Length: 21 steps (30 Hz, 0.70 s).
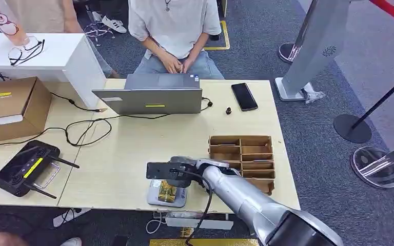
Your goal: Pass the card to the sensor for recognition and then transmit it.
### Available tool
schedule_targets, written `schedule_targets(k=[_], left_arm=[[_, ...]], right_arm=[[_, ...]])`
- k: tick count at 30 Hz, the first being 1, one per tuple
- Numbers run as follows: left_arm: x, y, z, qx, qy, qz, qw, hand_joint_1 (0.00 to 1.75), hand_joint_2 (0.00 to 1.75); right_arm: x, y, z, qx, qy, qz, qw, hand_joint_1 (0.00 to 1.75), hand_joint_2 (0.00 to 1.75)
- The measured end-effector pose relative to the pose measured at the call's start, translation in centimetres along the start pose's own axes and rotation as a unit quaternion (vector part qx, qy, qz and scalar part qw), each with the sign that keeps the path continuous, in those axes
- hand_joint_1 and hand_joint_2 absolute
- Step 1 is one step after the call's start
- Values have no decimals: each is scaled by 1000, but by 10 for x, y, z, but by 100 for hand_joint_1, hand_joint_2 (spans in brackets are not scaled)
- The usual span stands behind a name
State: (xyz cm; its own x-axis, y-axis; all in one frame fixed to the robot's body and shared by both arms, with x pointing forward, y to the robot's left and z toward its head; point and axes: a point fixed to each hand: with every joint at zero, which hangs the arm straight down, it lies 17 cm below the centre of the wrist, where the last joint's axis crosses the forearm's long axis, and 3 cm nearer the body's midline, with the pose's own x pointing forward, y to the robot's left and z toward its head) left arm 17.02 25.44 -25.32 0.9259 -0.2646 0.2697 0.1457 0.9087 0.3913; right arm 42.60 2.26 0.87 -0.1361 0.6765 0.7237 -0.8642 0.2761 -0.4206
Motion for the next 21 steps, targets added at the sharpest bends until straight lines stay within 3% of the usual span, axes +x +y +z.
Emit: schedule_targets(k=[21], left_arm=[[0,0,0,0,-2,1,1000,0,0]], right_arm=[[-3,4,-2,1,7,1,1000,175,175]])
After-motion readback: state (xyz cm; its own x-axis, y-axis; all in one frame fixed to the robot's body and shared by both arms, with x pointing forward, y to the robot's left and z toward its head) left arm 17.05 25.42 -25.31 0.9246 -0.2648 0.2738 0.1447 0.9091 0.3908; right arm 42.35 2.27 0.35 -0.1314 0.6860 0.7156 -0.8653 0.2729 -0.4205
